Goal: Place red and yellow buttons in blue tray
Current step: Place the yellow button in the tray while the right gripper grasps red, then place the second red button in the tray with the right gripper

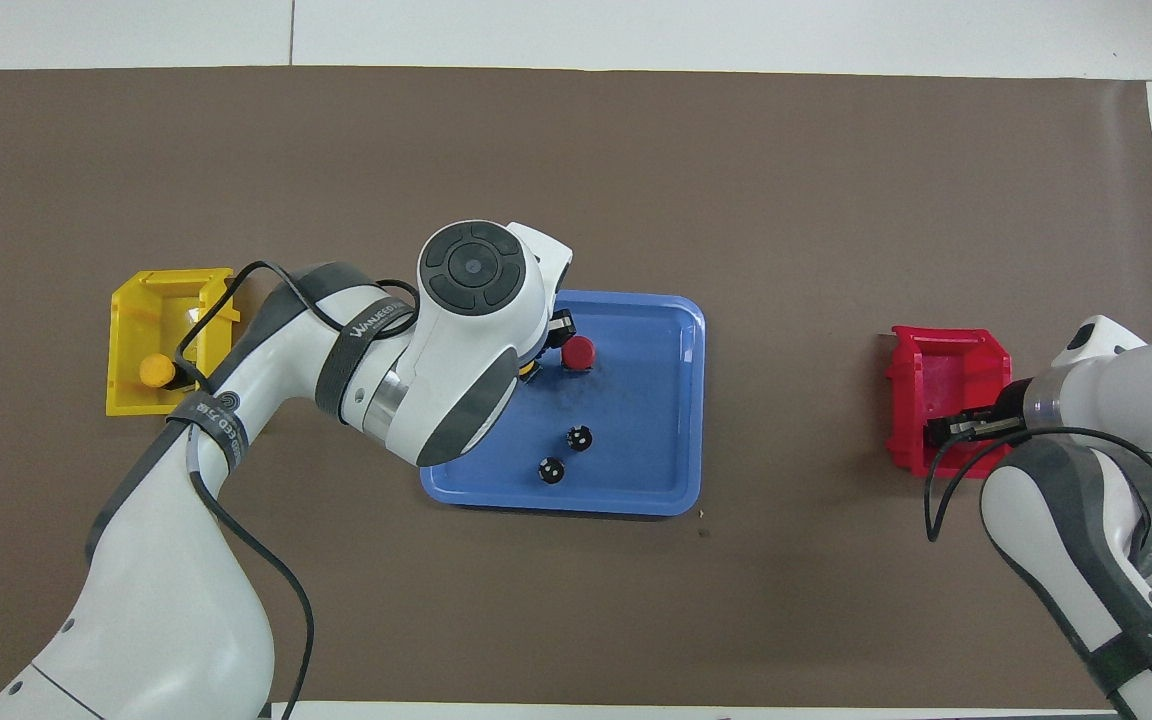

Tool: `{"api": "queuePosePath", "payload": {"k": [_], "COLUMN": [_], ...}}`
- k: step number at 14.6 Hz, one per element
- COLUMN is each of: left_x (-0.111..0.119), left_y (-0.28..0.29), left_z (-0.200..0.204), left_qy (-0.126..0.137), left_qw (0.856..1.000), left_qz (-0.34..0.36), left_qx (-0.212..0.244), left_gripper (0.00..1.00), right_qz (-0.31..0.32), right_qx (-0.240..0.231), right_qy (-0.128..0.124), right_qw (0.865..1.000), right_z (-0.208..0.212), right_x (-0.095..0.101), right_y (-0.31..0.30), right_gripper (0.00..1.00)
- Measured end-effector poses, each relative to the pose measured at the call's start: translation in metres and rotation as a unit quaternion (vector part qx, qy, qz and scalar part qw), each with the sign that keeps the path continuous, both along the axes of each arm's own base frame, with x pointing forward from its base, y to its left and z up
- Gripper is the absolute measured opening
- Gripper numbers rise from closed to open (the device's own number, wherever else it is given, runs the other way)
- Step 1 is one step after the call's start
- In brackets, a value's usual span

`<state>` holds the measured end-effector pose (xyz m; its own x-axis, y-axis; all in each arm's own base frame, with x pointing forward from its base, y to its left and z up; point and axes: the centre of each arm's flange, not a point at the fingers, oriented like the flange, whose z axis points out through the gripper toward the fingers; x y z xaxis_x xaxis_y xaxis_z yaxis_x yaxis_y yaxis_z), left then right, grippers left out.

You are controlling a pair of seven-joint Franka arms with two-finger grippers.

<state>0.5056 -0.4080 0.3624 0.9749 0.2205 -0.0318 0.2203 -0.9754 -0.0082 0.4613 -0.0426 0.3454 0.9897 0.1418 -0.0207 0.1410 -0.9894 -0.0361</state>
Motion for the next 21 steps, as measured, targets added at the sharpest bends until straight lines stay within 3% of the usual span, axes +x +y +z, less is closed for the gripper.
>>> {"api": "queuePosePath", "payload": {"k": [2, 4, 5, 6, 8, 11, 15, 18, 21], "left_x": [0.001, 0.005, 0.009, 0.016, 0.032, 0.046, 0.062, 0.066, 0.059], "left_y": [0.001, 0.005, 0.014, 0.030, 0.078, 0.155, 0.241, 0.321, 0.363], "left_z": [0.001, 0.012, 0.024, 0.041, 0.078, 0.119, 0.138, 0.160, 0.181], "left_qy": [0.000, 0.004, 0.009, 0.016, 0.026, 0.045, 0.069, 0.077, 0.073], "left_qw": [1.000, 1.000, 1.000, 1.000, 0.999, 0.997, 0.989, 0.984, 0.983], "left_qz": [0.001, 0.005, 0.009, 0.006, -0.024, -0.063, -0.128, -0.162, -0.169], "left_qx": [0.000, 0.005, 0.010, 0.015, 0.017, 0.017, 0.020, 0.005, -0.003], "left_gripper": [0.76, 0.82, 0.89, 0.89, 1.00, 1.00, 1.00, 1.00, 1.00], "right_qz": [0.000, 0.000, 0.000, 0.000, 0.003, 0.014, 0.031, 0.010, -0.044], "right_qx": [0.000, 0.000, 0.000, 0.000, 0.000, 0.002, 0.001, -0.005, 0.000], "right_qy": [0.001, 0.002, 0.003, 0.003, 0.003, 0.014, 0.029, 0.014, -0.015], "right_qw": [1.000, 1.000, 1.000, 1.000, 1.000, 1.000, 0.999, 1.000, 0.999], "right_z": [-0.005, -0.006, -0.006, -0.007, -0.007, 0.012, 0.100, 0.146, 0.142], "right_x": [-0.003, -0.004, -0.004, -0.005, -0.004, 0.007, 0.062, 0.100, 0.104], "right_y": [0.000, 0.000, 0.000, 0.000, 0.001, 0.002, 0.035, 0.121, 0.237], "right_gripper": [0.61, 0.57, 0.48, 0.41, 0.41, 0.41, 0.41, 0.41, 0.41]}}
